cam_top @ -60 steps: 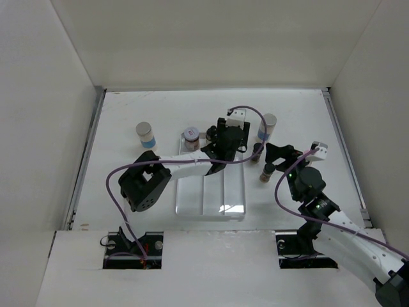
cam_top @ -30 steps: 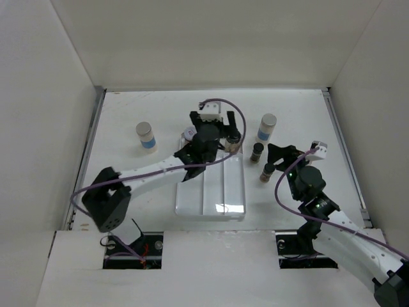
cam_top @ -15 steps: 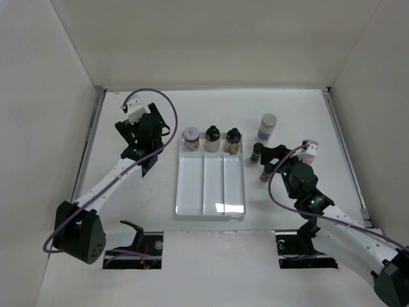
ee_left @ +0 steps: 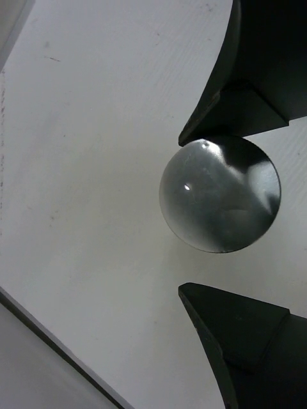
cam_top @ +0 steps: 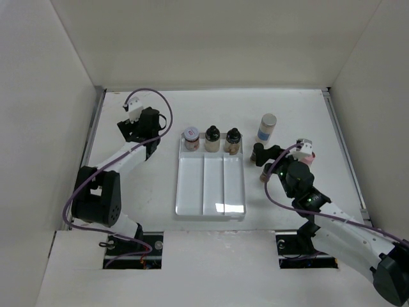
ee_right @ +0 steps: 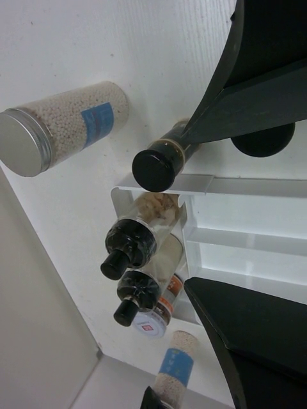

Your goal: Organize the condiment bottles

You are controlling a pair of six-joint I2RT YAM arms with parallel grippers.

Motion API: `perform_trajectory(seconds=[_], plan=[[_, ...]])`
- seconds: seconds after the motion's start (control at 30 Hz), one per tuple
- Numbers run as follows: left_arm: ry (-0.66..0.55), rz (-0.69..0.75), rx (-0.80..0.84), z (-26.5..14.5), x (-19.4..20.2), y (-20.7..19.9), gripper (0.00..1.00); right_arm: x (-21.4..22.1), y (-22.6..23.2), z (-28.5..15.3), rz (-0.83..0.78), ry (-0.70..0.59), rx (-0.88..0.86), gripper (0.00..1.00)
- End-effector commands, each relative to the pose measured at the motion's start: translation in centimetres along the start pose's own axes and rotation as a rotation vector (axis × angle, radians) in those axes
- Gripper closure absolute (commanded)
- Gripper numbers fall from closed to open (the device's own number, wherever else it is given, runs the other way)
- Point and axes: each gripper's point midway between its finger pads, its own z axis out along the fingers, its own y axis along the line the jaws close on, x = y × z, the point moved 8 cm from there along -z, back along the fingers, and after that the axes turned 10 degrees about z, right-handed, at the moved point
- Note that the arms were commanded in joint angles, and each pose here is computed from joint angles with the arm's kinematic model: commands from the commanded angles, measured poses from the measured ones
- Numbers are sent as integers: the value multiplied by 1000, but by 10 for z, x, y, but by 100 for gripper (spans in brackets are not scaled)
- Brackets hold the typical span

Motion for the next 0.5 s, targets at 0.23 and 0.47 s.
perform_trajectory(seconds=[0.23,0.47], plan=[[-113,-114,62,-15,-30,0,55,-7,17,4,14,-21,-68,8],[-253,-143,217,-105,-56,3,60,-8,18,1,16,-27,-78,8]])
